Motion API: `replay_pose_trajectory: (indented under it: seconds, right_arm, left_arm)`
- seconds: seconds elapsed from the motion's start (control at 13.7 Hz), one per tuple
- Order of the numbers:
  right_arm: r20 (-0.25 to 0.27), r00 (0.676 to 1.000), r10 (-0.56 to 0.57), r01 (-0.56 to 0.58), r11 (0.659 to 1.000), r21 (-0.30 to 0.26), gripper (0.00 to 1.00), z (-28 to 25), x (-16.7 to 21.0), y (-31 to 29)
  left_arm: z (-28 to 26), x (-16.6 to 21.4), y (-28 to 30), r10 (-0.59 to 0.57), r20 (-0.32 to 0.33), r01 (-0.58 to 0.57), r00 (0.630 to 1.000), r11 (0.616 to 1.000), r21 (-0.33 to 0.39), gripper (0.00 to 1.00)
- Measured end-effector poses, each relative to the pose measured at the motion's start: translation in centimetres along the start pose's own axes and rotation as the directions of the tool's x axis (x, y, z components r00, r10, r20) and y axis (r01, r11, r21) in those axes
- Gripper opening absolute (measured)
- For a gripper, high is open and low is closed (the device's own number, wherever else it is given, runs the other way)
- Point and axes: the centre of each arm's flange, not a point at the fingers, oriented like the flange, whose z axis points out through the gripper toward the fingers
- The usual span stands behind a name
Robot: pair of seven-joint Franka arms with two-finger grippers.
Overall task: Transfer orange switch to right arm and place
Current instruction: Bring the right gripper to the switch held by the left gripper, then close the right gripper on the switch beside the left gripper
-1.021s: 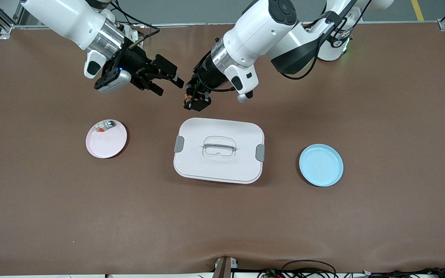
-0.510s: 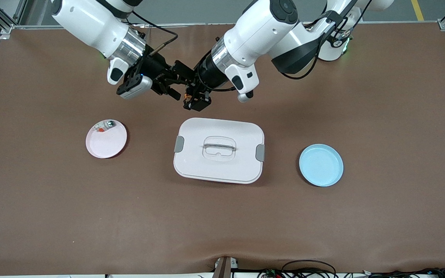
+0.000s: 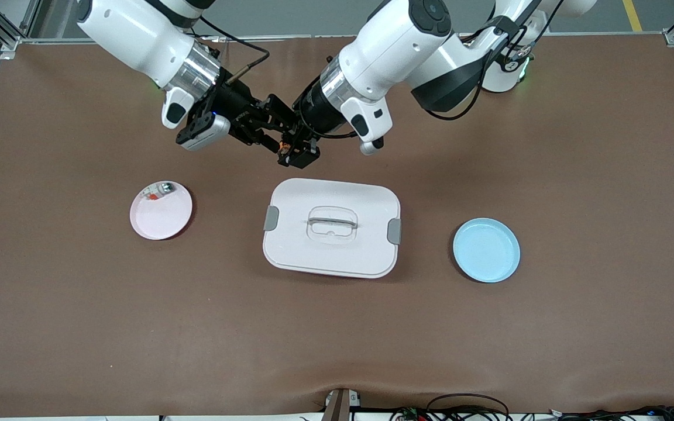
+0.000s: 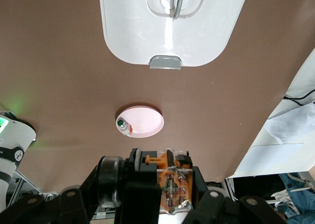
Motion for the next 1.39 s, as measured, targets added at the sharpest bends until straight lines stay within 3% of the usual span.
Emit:
replay_pose_trajectory:
  seconds: [0.07, 0.29, 0.58, 1.24, 1.31, 1.39]
  right_arm:
    - [0.001, 1.000, 0.002, -0.002, 1.000, 0.002, 0.52, 0.01, 0.03, -0.02]
    - [0.001, 1.000, 0.004, -0.004, 1.000, 0.004, 0.51, 0.03, 0.04, -0.05]
    - [0.001, 1.000, -0.003, 0.003, 1.000, 0.008, 0.38, 0.01, 0.12, -0.26]
    - [0.002, 1.000, -0.004, 0.004, 1.000, 0.008, 0.37, 0.07, 0.18, -0.29]
    - [0.004, 1.000, -0.001, 0.001, 1.000, 0.007, 0.37, 0.14, 0.20, -0.23]
    - [0.008, 1.000, 0.002, -0.002, 1.000, 0.003, 0.37, 0.41, 0.24, -0.08]
  left_arm:
    - [0.03, 0.02, 0.00, 0.000, 0.000, 0.000, 1.000, 1.000, 0.000, 0.72]
    - [0.03, 0.03, 0.01, 0.000, 0.000, 0.000, 1.000, 1.000, 0.000, 0.72]
    - [0.14, 0.12, 0.02, -0.002, -0.002, 0.002, 1.000, 1.000, 0.002, 0.72]
    - [0.12, 0.17, 0.08, -0.001, -0.002, 0.001, 1.000, 1.000, 0.002, 0.72]
    - [0.09, 0.11, 0.06, 0.000, -0.001, 0.000, 1.000, 1.000, 0.001, 0.77]
    - [-0.10, -0.13, 0.07, 0.002, 0.005, -0.002, 1.000, 1.000, -0.004, 0.87]
